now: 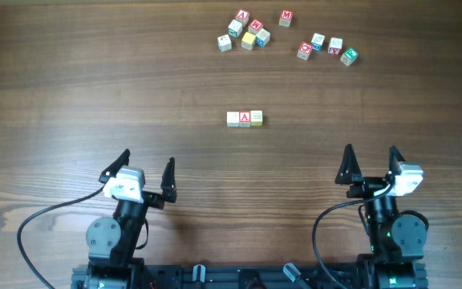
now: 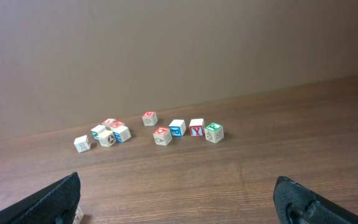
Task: Form a horizontal line
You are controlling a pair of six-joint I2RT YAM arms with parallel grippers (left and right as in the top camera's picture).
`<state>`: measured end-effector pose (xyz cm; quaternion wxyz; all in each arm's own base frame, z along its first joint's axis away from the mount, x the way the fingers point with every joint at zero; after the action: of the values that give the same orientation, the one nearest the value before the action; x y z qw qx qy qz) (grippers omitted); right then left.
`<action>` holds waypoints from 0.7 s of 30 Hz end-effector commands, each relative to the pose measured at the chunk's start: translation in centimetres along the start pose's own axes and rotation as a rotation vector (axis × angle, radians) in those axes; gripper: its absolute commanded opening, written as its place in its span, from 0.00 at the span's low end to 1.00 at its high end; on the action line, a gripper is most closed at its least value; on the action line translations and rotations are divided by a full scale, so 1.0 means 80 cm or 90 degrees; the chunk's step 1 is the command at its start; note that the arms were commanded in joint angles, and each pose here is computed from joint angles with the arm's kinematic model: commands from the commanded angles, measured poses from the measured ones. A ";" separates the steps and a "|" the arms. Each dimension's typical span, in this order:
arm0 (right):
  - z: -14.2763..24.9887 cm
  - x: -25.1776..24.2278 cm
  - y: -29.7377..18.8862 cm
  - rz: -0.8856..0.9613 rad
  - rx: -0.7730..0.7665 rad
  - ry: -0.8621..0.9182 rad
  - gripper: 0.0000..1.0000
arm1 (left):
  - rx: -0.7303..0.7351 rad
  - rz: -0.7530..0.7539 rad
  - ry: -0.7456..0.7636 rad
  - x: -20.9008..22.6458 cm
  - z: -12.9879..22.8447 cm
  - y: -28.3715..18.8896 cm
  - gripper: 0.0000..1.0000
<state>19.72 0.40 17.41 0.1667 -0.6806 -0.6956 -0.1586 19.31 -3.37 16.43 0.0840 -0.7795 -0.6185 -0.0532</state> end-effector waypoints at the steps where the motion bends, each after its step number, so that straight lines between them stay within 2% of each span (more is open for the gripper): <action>1: -0.001 0.002 -0.001 -0.010 -0.004 -0.011 1.00 | 0.001 0.001 0.007 0.000 0.003 0.000 1.00; 21: -0.001 0.002 0.000 -0.009 -0.002 -0.011 1.00 | 0.008 -0.042 0.005 0.016 0.006 -0.001 1.00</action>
<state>19.72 0.40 17.41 0.1667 -0.6806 -0.6956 -0.1586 19.48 -2.17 16.43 0.0856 -0.7600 -0.6423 -0.0506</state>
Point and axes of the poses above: each gripper's point midway between its finger pads, its own y axis out along the fingers, its own x axis along the line the jaws close on, z = x × y, the point moved 5 cm from there along -y, back along the fingers, and after that the axes turned 15 degrees about y, right-handed, at the moved point
